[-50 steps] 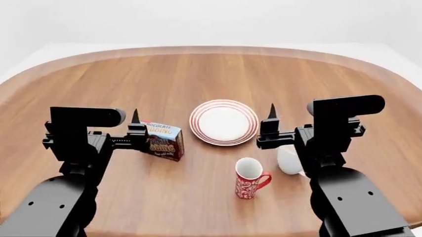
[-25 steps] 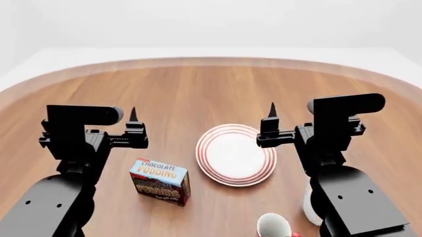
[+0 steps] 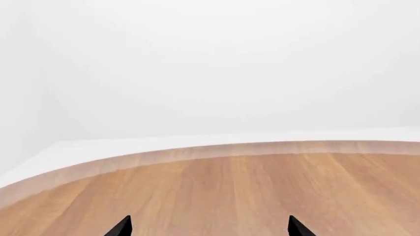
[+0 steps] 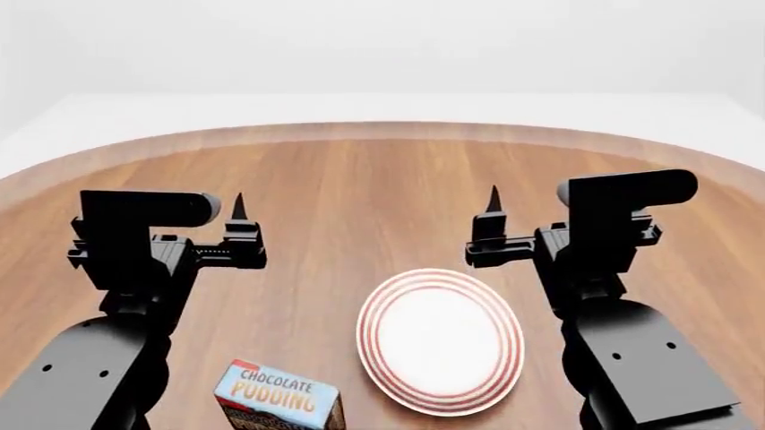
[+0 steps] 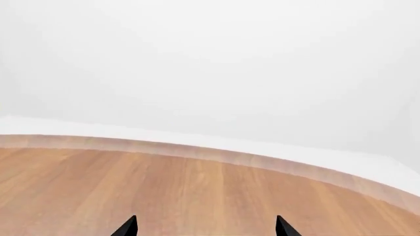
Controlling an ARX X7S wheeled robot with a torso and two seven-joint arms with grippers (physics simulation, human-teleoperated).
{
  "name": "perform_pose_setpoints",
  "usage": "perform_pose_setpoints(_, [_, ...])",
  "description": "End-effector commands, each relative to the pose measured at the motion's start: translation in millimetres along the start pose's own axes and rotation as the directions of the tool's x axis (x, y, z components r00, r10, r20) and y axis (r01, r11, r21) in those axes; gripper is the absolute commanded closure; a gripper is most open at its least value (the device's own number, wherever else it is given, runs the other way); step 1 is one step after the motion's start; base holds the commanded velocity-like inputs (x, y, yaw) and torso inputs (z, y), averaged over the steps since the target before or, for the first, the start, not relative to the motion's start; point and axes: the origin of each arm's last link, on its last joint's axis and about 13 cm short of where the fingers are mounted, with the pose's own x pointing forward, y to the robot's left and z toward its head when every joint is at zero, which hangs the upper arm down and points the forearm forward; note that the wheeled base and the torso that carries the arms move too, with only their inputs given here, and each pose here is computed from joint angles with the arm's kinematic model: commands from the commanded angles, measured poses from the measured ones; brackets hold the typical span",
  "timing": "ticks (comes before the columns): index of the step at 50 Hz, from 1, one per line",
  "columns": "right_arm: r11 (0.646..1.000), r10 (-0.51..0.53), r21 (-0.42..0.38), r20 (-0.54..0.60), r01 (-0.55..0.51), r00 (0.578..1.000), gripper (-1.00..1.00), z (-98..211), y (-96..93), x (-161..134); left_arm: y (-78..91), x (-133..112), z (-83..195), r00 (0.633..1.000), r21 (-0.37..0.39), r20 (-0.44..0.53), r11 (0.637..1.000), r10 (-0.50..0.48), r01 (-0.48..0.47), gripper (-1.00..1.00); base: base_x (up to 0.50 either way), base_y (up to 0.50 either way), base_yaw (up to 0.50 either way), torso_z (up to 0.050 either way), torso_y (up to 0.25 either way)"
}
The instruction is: Put the chocolate pudding to the right of the plate.
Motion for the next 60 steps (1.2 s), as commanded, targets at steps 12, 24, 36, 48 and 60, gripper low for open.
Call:
perform_pose_setpoints(12, [1.000,0.000,-0.006,-0.002,0.000,1.000,-1.00,1,-0.5,1,-0.1,0,0,1.000,0.000,-0.001,1.000,-0.002,0.002,-1.00,0.38,0.00,0.00,0.000,0.001])
perform_pose_setpoints(24, [0.998,0.033,-0.058,-0.049,-0.036,0.998,-1.00,3,0.4,3,0.3,0,0,1.000,0.000,-0.001,1.000,-0.001,0.001,-1.00,0.04,0.00,0.00,0.000,0.000])
perform_pose_setpoints(36, [0.923,0.291,-0.226,-0.128,-0.313,0.948,-1.00,50,-1.2,-7,0.9,0,-1,1.000,-0.003,-0.007,1.000,0.001,-0.001,-1.00,0.00,0.00,0.00,0.000,0.000])
perform_pose_setpoints(48, [0.756,0.527,-0.195,-0.385,-0.625,0.758,-1.00,71,-2.7,-22,0.7,1,0,1.000,-0.001,-0.006,1.000,0.004,-0.004,-1.00,0.00,0.00,0.00,0.000,0.000])
perform_pose_setpoints(60, [0.535,0.641,-0.230,-0.517,-0.813,0.568,-1.00,60,-0.4,-46,1.4,3,-1,1.000,0.000,-0.008,1.000,0.011,-0.011,-1.00,0.00,0.00,0.00,0.000,0.000])
